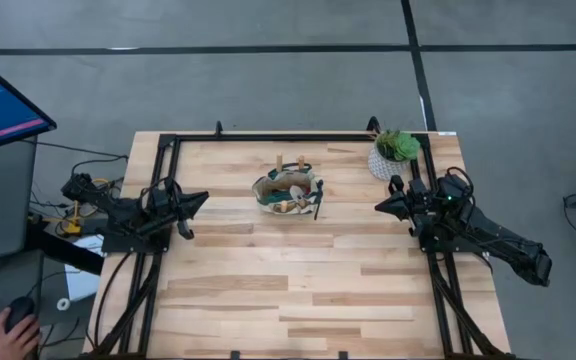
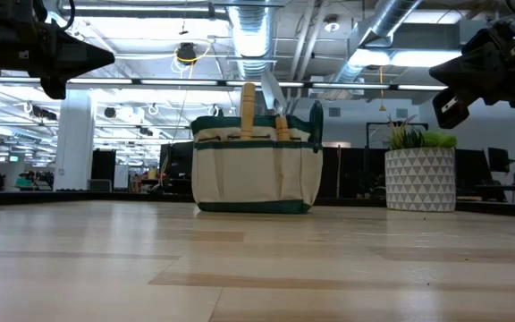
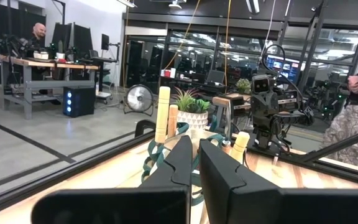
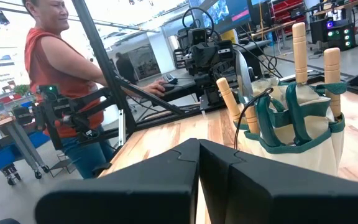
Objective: Pick & Place Garden tools in Gardening bag
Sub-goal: Return to Home Position
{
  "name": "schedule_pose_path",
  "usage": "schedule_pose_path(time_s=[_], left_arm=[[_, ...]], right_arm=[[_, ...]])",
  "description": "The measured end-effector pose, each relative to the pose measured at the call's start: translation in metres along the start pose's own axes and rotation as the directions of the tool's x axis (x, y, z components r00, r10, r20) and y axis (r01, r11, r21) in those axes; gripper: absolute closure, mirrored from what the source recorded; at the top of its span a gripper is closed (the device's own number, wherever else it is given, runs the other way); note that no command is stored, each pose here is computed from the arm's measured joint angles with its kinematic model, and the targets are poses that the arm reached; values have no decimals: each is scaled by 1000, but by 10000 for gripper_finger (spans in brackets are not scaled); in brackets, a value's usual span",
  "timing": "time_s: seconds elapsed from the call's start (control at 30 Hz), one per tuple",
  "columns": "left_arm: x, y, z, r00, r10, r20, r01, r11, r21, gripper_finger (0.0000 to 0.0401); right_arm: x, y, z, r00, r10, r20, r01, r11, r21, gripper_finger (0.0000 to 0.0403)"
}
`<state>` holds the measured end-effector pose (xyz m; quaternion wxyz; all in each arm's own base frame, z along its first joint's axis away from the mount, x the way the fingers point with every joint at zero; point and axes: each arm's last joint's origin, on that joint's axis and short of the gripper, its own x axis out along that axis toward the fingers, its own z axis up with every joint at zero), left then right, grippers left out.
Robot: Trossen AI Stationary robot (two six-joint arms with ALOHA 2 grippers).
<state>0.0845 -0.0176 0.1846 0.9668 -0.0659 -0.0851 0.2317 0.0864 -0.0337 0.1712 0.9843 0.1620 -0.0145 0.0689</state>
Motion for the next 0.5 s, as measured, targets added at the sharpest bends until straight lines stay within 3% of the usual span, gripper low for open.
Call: schedule_pose_path(time_s=[0.5], left_arm=[[0, 0, 0, 1000, -4, 0, 4, 1000, 0, 398]], right_arm=[[0, 0, 0, 1000, 0, 0, 0, 1000, 0, 403]])
